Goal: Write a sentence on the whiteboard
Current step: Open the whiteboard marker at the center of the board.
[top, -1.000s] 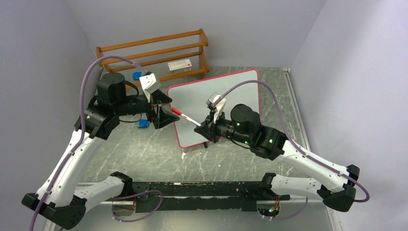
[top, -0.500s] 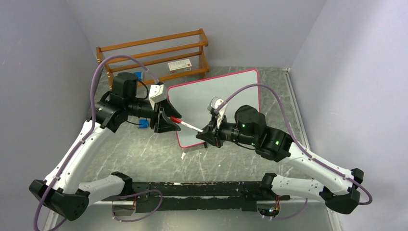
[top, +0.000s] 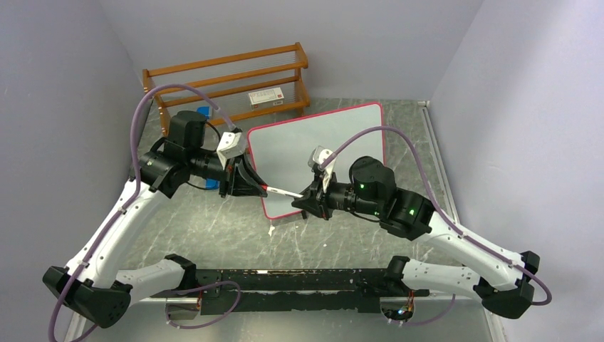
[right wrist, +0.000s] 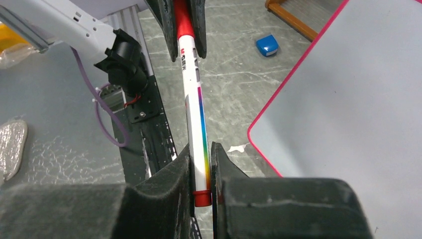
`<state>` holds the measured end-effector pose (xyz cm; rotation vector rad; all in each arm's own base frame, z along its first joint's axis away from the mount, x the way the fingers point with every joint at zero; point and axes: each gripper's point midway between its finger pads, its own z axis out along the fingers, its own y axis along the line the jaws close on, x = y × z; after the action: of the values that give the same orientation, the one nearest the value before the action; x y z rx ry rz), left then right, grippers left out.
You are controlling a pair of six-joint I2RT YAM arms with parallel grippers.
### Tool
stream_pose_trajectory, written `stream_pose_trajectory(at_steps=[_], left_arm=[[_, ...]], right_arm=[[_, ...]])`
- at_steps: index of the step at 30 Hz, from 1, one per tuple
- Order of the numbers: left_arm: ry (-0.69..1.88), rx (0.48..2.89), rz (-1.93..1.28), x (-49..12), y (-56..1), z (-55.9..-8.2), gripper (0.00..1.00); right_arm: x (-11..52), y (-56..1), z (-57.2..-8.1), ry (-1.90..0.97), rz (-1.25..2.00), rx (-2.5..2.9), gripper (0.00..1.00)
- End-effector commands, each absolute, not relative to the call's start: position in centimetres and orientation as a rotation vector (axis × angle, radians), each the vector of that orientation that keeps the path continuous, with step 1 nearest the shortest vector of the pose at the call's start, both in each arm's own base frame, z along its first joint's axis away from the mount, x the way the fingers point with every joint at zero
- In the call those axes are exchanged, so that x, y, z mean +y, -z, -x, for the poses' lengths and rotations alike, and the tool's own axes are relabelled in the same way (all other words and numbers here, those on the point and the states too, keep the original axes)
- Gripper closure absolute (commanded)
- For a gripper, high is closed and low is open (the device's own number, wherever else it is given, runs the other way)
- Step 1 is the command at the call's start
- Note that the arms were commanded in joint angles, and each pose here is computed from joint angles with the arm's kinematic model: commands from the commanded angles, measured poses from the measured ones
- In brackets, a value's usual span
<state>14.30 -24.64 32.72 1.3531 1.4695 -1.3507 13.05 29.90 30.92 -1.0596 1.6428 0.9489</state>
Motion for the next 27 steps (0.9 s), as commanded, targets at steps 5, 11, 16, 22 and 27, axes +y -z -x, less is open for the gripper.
stream_pose_trajectory(at_steps=[5,11,16,22,27], left_arm=[[1.37,1.419,-1.345,-25.1,-33.0,-14.3,0.95],[1.419,1.419,-1.278,-25.6,-32.2,-14.8,0.95],[1.474,1.396,-1.244,-25.9,-32.7,-14.5,0.95],[1.488,1.365,-1.215,-25.8,-33.4,-14.0,0.95],[1.498,1.378,-1.178,-26.0,-33.7,-14.4,0.95]], right_arm=[[29.9,-31.7,-13.2,-0.986,1.003,1.587,0.71],[30.0,-33.3,-12.9,-1.112,0.929,1.507,0.43],[29.8,-33.9,-13.9,-1.216,0.868,1.49,0.32],[29.4,-34.6,-15.5,-1.34,0.787,1.486,0.33],[30.0,-34.9,-15.4,-1.395,0.792,1.485,0.36]])
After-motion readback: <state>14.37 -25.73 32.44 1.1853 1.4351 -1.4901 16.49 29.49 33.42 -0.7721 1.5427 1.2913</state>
